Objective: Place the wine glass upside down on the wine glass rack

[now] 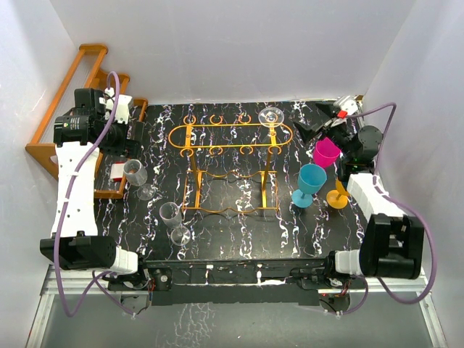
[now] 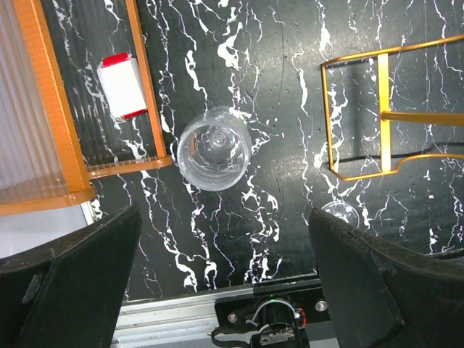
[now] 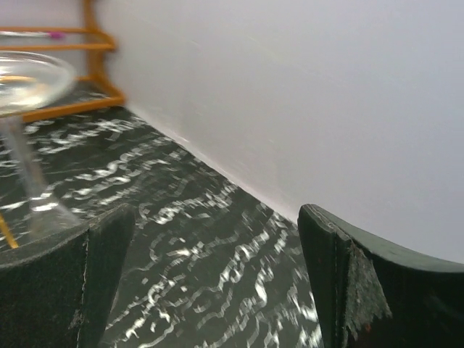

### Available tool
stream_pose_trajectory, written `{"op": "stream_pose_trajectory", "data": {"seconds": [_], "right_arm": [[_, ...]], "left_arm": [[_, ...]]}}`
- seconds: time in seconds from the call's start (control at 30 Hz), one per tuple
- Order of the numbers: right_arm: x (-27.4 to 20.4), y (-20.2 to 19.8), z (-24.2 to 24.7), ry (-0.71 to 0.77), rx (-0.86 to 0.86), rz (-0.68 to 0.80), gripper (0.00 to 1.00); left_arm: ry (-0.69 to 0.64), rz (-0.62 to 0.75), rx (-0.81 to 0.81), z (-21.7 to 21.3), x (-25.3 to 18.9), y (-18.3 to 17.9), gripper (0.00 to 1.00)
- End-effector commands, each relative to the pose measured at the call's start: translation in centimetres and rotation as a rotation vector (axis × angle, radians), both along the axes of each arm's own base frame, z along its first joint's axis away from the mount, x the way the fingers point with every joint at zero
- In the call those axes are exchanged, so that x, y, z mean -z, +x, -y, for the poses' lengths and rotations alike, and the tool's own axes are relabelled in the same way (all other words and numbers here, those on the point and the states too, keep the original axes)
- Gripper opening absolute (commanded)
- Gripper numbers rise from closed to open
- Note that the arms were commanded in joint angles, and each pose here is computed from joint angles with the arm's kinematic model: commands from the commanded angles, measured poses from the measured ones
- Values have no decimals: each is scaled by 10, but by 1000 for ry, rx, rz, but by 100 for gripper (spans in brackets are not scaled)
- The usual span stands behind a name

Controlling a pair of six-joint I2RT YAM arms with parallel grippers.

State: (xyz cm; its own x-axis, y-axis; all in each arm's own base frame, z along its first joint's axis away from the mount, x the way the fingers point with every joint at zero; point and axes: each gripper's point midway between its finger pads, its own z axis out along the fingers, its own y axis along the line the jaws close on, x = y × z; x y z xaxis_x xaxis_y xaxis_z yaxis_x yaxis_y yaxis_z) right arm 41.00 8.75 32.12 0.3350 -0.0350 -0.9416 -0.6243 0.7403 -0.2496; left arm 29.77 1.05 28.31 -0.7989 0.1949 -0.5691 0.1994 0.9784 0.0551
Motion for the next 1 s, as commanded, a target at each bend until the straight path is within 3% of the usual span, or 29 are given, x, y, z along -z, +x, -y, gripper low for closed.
{"op": "stream_pose_trajectory", "data": {"seconds": [0.0,0.13,0.27,0.33,0.43,0.57,0.63,0.7,0.77,0.97], "right_arm": [[4,14,59,14,392,-103,99],[-19,-6,73,63,489,-68,99],[-48,-34,97,126,637,-69,99],[-62,-52,112,236,725,-58,99],[-69,-75,135,581,850,-180,99],[-41,-86,90,443,729,-511,99],[-42,-97,72,386,648,-542,99],[-42,-110,72,490,682,-556,99],[-43,-120,54,490,610,-572,99],[-43,-129,37,471,531,-595,99]], "left_arm": [[-18,-17,33,5,-6,-16,97],[11,-38,34,0,-1,-17,97],[-73,-37,80,17,-6,-20,97],[-96,-41,87,21,-6,-21,97],[-108,-55,84,21,-2,-23,96],[-71,-77,47,11,9,-23,96],[-58,-69,20,5,11,-20,95],[-54,-50,-9,-1,11,-13,94],[-58,-43,-28,-4,13,-7,91],[-88,-103,-51,-7,39,6,68]]}}
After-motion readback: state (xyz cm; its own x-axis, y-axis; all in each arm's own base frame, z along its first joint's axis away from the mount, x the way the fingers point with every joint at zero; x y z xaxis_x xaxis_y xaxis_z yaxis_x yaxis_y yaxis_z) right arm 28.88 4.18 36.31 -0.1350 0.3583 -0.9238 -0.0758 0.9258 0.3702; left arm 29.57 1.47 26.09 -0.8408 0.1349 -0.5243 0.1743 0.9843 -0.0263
